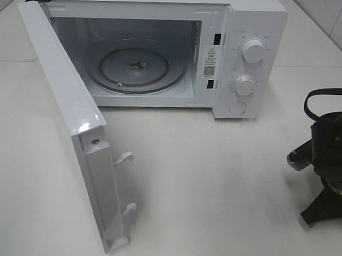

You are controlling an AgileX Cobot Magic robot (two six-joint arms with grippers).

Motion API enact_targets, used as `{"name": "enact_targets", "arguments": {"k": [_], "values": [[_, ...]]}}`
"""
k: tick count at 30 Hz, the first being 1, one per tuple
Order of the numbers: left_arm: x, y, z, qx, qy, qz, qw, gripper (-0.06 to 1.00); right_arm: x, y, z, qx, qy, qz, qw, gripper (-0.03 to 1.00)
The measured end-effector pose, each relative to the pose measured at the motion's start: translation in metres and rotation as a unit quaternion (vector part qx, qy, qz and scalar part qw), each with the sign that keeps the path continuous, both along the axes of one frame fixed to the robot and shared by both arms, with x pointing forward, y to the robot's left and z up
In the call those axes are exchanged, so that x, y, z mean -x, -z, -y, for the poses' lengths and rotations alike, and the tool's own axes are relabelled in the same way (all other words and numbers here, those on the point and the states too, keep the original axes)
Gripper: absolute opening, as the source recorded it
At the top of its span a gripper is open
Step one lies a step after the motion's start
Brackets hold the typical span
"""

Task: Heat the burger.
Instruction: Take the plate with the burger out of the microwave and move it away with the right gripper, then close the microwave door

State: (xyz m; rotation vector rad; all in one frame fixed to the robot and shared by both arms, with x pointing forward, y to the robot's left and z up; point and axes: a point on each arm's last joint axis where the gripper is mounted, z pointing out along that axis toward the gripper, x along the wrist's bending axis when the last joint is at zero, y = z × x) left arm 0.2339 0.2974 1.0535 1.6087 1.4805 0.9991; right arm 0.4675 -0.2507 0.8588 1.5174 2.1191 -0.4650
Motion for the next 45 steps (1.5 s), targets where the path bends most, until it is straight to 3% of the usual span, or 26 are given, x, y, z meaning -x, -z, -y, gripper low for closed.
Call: {"name": "enact_targets", "arguments": {"k": [2,4,5,12,15,20,21,22,23,29,37,45], "values": [[0.0,0.0,0.0,0.0,0.0,0.0,1.0,0.89,0.002,-0.001,0.002,0.008,0.013,-0.003,1.0,0.23],[0.0,0.0,0.0,0.0,0.0,0.0,1.0,0.89,0.002,-0.001,0.002,0.008,0.016,-0.004,1.0,0.26],[0.0,0.0,0.0,0.0,0.0,0.0,1.0,0.89,0.003,-0.001,0.002,0.009,0.024,-0.005,1.0,0.34],[0.0,0.0,0.0,0.0,0.0,0.0,1.0,0.89,0.002,-0.015,0.001,-0.003,0.033,0.019,0.999,0.46],[0.0,0.0,0.0,0.0,0.0,0.0,1.0,0.89,0.001,-0.04,0.0,-0.036,0.035,0.068,0.996,0.47],[0.0,0.0,0.0,0.0,0.0,0.0,1.0,0.89,0.003,-0.067,-0.005,-0.089,0.019,0.105,0.99,0.52],[0.0,0.0,0.0,0.0,0.0,0.0,1.0,0.89,0.006,-0.08,-0.007,-0.117,0.001,0.118,0.986,0.58],[0.0,0.0,0.0,0.0,0.0,0.0,1.0,0.89,0.006,-0.08,-0.007,-0.117,0.001,0.118,0.986,0.58],[0.0,0.0,0.0,0.0,0.0,0.0,1.0,0.89,0.01,-0.092,-0.009,-0.14,-0.018,0.13,0.981,0.67],[0.0,0.0,0.0,0.0,0.0,0.0,1.0,0.89,0.02,-0.117,-0.008,-0.174,-0.041,0.154,0.972,0.84],[0.0,0.0,0.0,0.0,0.0,0.0,1.0,0.89,0.031,-0.124,-0.01,-0.199,-0.054,0.134,0.969,0.83],[0.0,0.0,0.0,0.0,0.0,0.0,1.0,0.89,0.043,-0.141,-0.013,-0.249,-0.07,0.148,0.955,0.79]]}}
